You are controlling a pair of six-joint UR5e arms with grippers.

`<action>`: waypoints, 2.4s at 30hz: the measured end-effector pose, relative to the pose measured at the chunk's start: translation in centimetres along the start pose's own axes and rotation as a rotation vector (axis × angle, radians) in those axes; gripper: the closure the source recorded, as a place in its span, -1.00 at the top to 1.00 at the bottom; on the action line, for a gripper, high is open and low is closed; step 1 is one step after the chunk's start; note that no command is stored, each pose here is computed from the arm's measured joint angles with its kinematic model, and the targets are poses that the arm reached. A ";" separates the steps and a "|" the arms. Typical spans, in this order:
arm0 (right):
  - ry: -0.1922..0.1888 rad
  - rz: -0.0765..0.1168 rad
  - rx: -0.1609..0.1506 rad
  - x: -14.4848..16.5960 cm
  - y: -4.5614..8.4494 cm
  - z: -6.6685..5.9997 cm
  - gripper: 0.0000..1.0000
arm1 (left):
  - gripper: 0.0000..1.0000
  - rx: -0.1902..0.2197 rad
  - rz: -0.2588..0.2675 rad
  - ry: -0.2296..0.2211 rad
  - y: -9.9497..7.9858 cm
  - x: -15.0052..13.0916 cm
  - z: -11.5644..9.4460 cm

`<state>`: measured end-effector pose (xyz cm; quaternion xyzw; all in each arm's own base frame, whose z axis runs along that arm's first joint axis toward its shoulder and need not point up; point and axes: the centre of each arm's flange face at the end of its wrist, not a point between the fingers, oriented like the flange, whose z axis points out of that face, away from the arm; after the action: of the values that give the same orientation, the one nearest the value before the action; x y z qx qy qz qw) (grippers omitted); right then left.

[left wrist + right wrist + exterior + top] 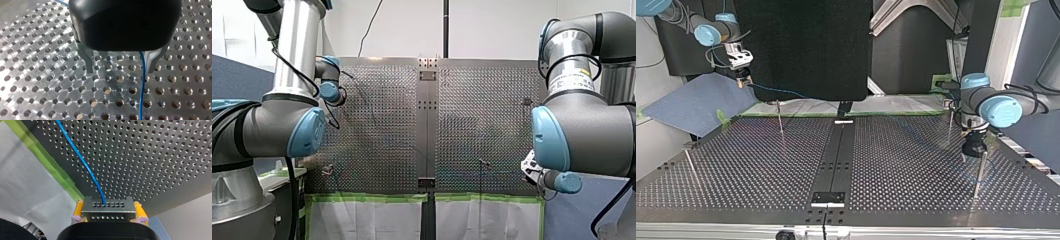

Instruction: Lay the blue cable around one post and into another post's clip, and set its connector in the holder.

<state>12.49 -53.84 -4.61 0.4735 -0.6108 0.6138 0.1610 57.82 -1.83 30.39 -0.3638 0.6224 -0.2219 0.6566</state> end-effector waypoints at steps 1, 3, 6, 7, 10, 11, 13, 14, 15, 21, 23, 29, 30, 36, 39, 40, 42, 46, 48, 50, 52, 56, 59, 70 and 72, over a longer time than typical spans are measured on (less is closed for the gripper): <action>0.000 -0.001 0.001 0.0 0.0 0.0 -1.00 | 1.00 0.000 -0.009 0.002 0.1 0.1 0.0; -0.001 -0.001 0.002 -0.1 -0.1 0.0 -1.00 | 1.00 -0.003 -0.029 0.007 0.5 0.2 -0.2; -0.001 -0.002 0.002 -0.2 -0.2 0.1 -1.00 | 1.00 0.000 -0.057 0.016 1.3 0.5 -0.5; -0.001 -0.003 0.002 -0.2 -0.3 0.1 -1.00 | 1.00 0.003 -0.065 0.021 1.5 0.7 -0.6; -0.001 -0.003 0.003 -0.3 -0.4 0.1 -1.00 | 1.00 0.016 -0.096 0.035 2.2 1.4 -1.0; -0.001 -0.004 0.003 -0.3 -0.4 0.1 -1.00 | 1.00 0.023 -0.110 0.034 2.3 1.6 -1.1; -0.002 -0.004 0.005 -0.4 -0.5 0.2 -1.00 | 1.00 0.036 -0.130 0.029 2.3 1.7 -1.1; -0.002 -0.005 0.005 -0.4 -0.6 0.2 -1.00 | 1.00 0.041 -0.143 0.026 2.3 1.7 -1.1; -0.003 -0.005 0.006 -0.4 -0.6 0.2 -1.00 | 1.00 0.044 -0.154 0.024 2.3 1.7 -1.0; -0.006 -0.005 0.008 -0.6 -0.8 0.2 -1.00 | 1.00 0.045 -0.213 0.019 2.2 1.8 -1.1; -0.007 -0.005 0.009 -0.6 -0.8 0.2 -1.00 | 1.00 0.046 -0.233 0.021 2.1 1.9 -1.1; -0.010 -0.005 0.012 -0.8 -1.0 0.2 -1.00 | 1.00 0.046 -0.297 0.019 2.0 1.7 -1.1; -0.011 -0.005 0.012 -0.8 -1.0 0.2 -1.00 | 1.00 0.046 -0.308 0.016 2.0 1.6 -1.2; -0.013 -0.005 0.013 -0.9 -1.1 0.2 -1.00 | 1.00 0.040 -0.334 -0.032 1.1 -0.1 -1.8; -0.014 -0.005 0.014 -0.9 -1.1 0.2 -1.00 | 1.00 0.040 -0.311 -0.055 0.2 -1.1 -2.4; -0.014 -0.005 0.014 -0.9 -1.2 0.2 -1.00 | 1.00 0.039 -0.303 -0.057 0.0 -1.3 -2.5; -0.014 -0.005 0.014 -1.0 -1.2 0.2 -1.00 | 1.00 0.033 -0.284 -0.055 -0.3 -1.5 -2.8; -0.016 -0.006 0.015 -1.0 -1.3 0.3 -1.00 | 1.00 0.015 -0.244 -0.026 -0.6 -1.0 -3.4; -0.016 -0.005 0.015 -1.1 -1.3 0.2 -1.00 | 1.00 0.009 -0.223 -0.002 -0.7 -0.6 -3.7; -0.016 -0.006 0.016 -1.1 -1.4 0.3 -1.00 | 1.00 -0.001 -0.201 0.018 -0.8 -0.3 -3.9; -0.017 -0.006 0.016 -1.1 -1.4 0.3 -1.00 | 1.00 -0.010 -0.181 0.032 -0.9 -0.1 -4.2; -0.017 -0.006 0.017 -1.1 -1.4 0.3 -1.00 | 1.00 -0.042 -0.132 0.040 -1.2 -0.3 -5.0; -0.018 -0.006 0.018 -1.2 -1.5 0.3 -1.00 | 1.00 -0.072 -0.097 0.029 -1.2 -0.7 -5.6; -0.020 -0.007 0.022 -1.3 -1.7 0.3 -1.00 | 1.00 -0.196 0.029 0.024 -0.6 -0.5 -7.1; -0.021 -0.007 0.022 -1.3 -1.7 0.3 -1.00 | 1.00 -0.207 0.054 0.032 -0.7 -0.3 -7.3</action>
<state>14.60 -53.28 -4.71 0.4839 -0.6039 0.6149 0.1515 50.70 -3.48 31.40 -0.4094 0.6618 -0.1445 0.6112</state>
